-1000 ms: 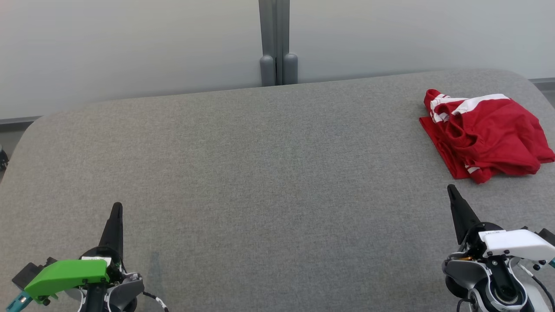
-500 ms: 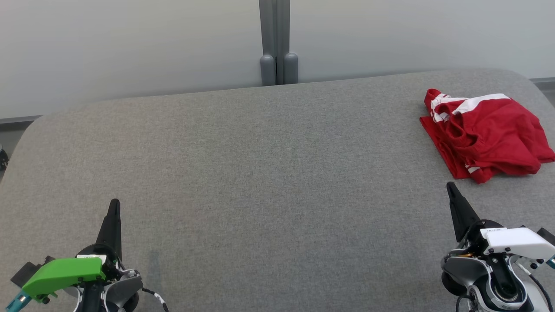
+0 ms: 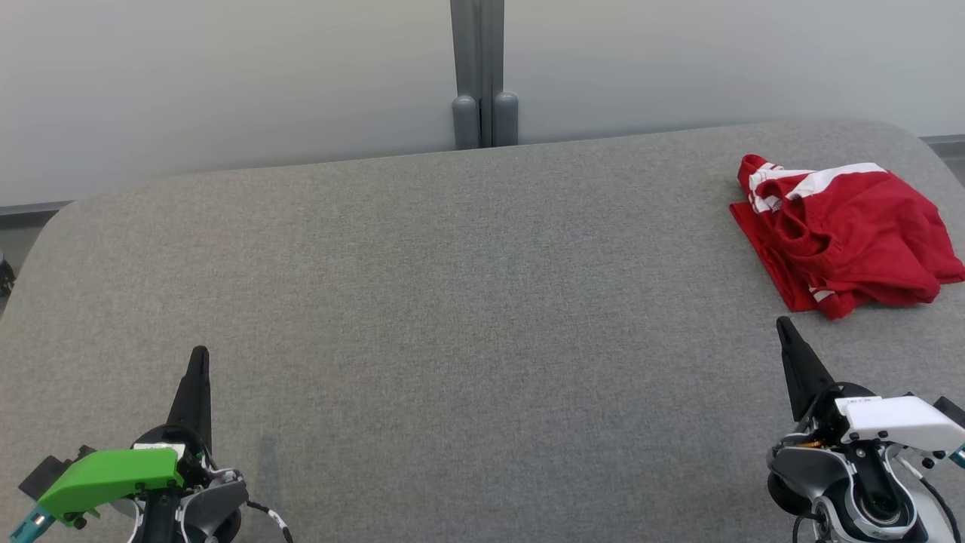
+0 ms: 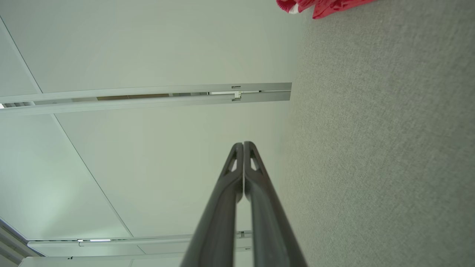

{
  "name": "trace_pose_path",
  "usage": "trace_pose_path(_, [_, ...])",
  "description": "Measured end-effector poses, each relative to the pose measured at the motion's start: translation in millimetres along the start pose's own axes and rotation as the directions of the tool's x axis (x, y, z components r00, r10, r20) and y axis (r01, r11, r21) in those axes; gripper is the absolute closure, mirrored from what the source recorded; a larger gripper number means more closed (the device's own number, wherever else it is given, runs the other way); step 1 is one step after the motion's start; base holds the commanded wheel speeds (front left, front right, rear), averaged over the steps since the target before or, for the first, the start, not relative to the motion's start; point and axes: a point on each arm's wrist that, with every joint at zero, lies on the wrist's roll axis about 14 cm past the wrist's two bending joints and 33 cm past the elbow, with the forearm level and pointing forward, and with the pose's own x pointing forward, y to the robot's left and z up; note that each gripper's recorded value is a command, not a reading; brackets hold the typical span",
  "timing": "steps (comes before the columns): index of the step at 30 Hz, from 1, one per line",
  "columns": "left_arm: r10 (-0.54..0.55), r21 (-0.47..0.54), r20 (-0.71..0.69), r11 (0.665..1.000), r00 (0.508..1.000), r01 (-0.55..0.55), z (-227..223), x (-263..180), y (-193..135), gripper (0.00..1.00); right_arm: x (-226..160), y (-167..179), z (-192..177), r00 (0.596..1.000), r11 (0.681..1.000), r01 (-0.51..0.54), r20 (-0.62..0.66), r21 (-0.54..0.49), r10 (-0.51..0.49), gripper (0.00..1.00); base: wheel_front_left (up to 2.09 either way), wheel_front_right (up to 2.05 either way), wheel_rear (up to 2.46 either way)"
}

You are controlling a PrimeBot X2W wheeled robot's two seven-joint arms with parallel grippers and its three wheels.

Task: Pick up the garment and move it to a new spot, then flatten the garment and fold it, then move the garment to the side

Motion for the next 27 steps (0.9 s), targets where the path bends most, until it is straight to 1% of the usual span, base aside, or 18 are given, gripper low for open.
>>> trace_pose_path(27, [0.0,0.0,0.0,1.0,1.0,0.0,0.0,0.0,0.0,1.0,0.0,0.0,0.5,1.0,1.0,0.0,0.002,0.001,0.0,1.0,0.0,0.0,0.0])
